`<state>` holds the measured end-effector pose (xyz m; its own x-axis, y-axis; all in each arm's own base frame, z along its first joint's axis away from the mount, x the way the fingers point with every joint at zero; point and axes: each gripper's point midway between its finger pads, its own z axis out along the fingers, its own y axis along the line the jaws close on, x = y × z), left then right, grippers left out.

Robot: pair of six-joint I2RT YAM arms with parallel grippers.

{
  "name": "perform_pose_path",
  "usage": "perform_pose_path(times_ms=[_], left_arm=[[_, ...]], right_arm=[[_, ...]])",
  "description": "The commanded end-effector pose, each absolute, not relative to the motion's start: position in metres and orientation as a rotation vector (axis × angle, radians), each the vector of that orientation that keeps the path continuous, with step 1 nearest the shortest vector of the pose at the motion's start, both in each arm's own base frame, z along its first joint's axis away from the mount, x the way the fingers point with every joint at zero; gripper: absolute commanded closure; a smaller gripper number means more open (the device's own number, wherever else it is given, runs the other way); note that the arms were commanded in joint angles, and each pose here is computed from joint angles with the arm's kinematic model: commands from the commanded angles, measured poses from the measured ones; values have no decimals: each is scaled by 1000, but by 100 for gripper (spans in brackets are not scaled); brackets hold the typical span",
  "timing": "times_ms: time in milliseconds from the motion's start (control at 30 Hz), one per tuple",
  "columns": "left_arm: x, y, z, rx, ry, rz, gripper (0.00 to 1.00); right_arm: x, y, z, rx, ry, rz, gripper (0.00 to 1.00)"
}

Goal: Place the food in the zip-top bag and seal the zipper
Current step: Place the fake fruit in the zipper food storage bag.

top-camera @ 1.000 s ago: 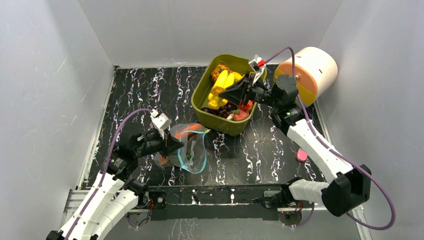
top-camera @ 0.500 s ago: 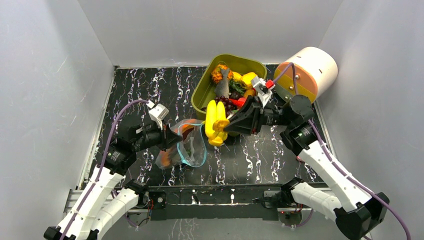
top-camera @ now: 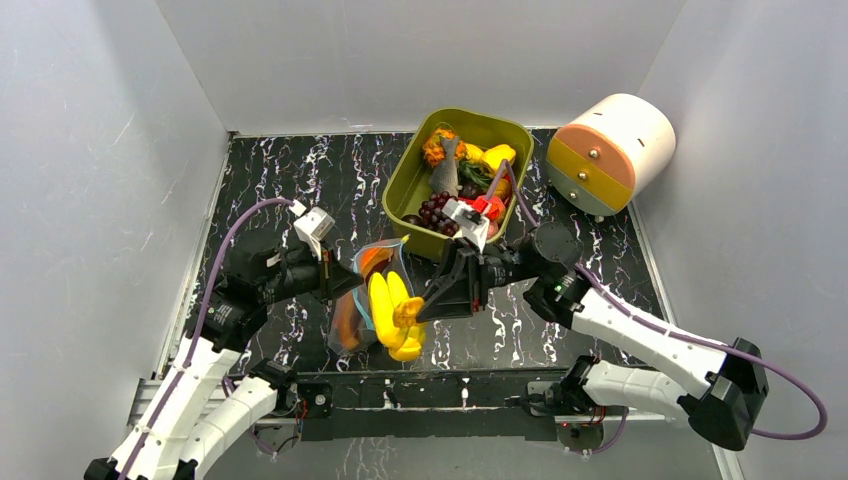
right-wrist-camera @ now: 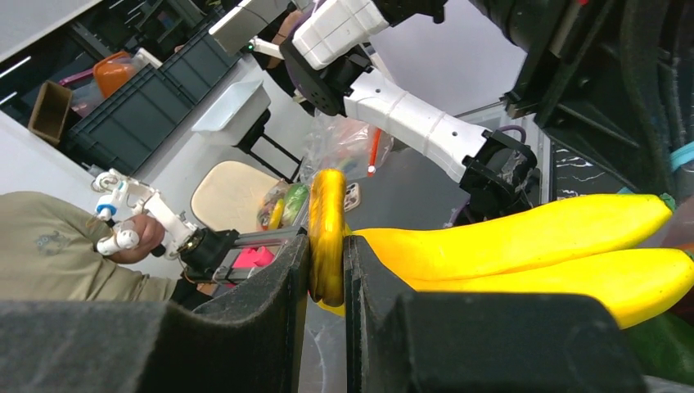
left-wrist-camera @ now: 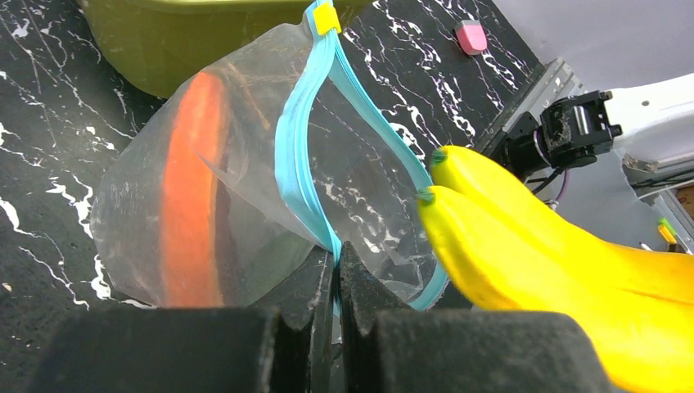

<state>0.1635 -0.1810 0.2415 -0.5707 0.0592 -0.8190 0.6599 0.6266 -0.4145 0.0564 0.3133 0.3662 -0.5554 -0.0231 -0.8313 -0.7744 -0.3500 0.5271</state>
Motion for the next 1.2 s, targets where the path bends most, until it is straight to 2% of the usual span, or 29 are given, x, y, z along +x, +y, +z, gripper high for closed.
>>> perform_pose_path(times_ms=[0, 333, 767, 1167], left_arm=[[152, -185, 262, 614, 1967, -988, 100], [140, -191, 271, 663, 1938, -1065, 100], [123, -197, 290, 700, 1857, -1166, 100], [128, -204, 312, 605, 1825, -1248, 100]], right_arm=[[67, 322, 383, -1011, 1274, 1926, 100], [98, 344, 353, -977, 1342, 1809, 100], [140, 352, 297, -927, 1495, 1516, 100], [154, 351, 267, -942, 1560, 1280, 100]])
